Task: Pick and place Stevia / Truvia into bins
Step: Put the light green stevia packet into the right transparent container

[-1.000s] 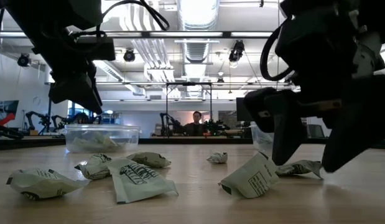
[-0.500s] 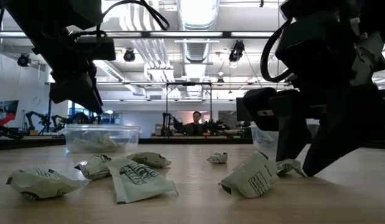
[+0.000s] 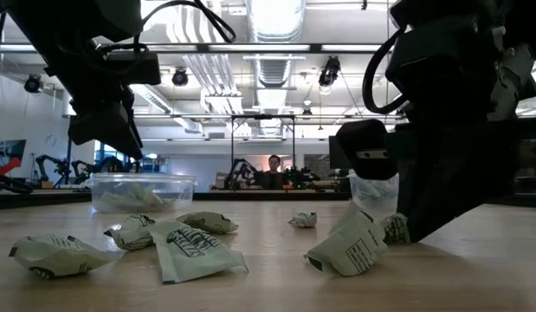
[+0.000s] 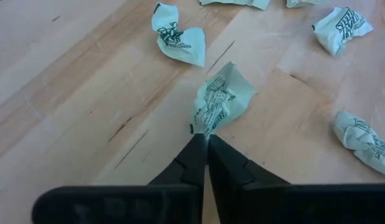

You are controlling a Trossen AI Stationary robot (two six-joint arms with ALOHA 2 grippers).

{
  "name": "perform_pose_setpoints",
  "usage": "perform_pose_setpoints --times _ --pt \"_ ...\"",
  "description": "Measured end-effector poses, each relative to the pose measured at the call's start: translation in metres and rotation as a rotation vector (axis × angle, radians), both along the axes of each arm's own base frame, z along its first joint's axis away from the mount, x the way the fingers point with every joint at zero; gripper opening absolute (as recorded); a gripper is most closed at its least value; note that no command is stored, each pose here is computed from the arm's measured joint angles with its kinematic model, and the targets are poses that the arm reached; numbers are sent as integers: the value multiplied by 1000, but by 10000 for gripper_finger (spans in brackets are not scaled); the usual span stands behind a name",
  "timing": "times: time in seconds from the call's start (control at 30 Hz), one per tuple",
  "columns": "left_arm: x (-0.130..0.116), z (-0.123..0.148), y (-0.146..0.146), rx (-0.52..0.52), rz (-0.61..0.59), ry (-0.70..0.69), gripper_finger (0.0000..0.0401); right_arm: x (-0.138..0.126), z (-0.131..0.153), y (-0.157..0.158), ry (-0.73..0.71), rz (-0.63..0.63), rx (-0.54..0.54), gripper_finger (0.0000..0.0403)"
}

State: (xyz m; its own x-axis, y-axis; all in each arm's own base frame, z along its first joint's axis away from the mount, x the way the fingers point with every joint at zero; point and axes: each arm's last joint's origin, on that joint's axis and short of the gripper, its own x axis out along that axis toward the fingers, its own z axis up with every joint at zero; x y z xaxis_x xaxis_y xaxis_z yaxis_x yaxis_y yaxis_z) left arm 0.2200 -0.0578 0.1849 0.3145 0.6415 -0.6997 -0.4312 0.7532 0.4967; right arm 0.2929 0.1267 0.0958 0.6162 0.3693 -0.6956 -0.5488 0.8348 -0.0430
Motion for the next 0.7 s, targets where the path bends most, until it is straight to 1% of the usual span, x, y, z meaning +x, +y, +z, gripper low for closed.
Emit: perform_pose_setpoints --times 0.17,0.3,0.4,0.6,0.7 --pt "0 0 0 0 0 -1 131 -1 4 -1 -8 3 -16 9" --pt "0 0 0 0 0 -1 131 -4 14 -3 -20 0 -40 9" --pt "0 0 0 0 0 -2 131 -9 24 -7 -12 -48 -105 9" --pt "0 0 0 2 -4 3 131 -24 54 -19 -23 -168 -238 8" --pt "0 0 0 3 -5 4 131 -33 70 -27 -40 -259 -300 8"
